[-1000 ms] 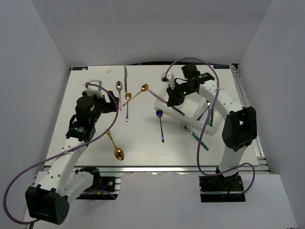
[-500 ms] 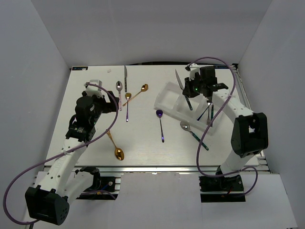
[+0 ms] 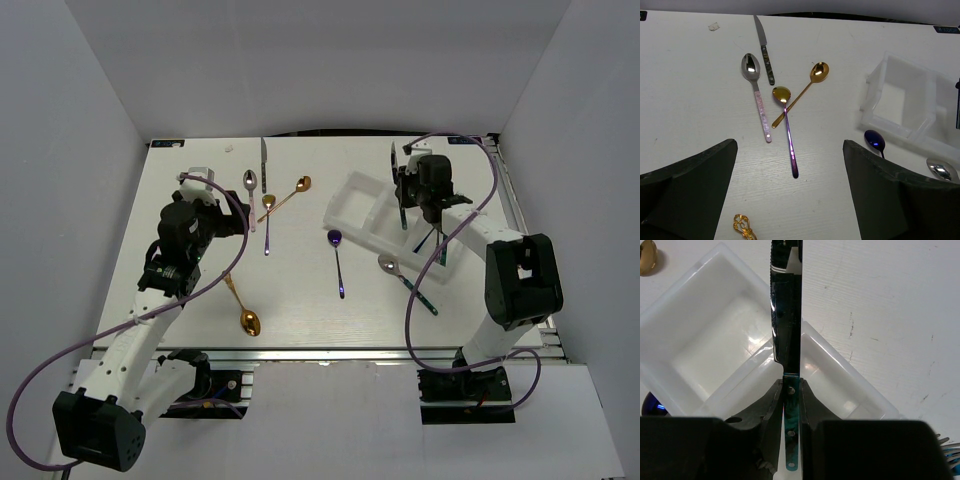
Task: Sort the eating utensils into containers
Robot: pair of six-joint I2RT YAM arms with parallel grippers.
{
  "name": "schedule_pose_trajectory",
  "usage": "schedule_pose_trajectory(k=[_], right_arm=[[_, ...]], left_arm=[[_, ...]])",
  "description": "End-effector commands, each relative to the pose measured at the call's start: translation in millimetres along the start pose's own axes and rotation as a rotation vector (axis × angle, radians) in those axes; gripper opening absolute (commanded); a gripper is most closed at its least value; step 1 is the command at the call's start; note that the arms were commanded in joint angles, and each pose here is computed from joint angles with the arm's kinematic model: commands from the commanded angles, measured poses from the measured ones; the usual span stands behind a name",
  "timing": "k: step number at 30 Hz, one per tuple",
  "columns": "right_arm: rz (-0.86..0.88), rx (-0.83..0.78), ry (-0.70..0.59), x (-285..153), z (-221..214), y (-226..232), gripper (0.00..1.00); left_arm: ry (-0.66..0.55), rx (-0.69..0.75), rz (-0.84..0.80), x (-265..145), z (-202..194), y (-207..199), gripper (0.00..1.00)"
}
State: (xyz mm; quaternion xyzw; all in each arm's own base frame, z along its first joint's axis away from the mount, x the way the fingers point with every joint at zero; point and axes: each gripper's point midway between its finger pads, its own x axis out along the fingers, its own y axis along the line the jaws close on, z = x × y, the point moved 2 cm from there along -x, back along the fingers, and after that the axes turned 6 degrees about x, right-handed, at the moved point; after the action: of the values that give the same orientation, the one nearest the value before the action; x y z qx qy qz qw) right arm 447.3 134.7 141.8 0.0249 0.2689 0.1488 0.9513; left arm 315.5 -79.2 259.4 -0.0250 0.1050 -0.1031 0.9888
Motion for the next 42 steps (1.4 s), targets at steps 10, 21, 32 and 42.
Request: schedule_pose_trajectory(k=[10,21,32,42], right_arm=[[-0.008,0.023,-0.122,-1.6,20.6,-0.1,0.2],[0.104,0.005,-0.157,-36.1,49.9,22.0,0.63],[1.002,-0.418,-0.028,-151.5,-4.2,123.1,0.89],[0.968,-0.456,-0.08,-164.6,-15.2,100.9,0.89]], left_arm=[[0.006,0.008,-0.008,-0.3,-2.7,0.0,0.98],[0.056,0.006,-0.077,6.7,-14.4,-10.4,0.98],[0.374,-0.121,-0.152,92.2,-52.8,-29.9,0.98],[0.563,-0.138,0.058,230.8,-77.4,-4.6,0.88]])
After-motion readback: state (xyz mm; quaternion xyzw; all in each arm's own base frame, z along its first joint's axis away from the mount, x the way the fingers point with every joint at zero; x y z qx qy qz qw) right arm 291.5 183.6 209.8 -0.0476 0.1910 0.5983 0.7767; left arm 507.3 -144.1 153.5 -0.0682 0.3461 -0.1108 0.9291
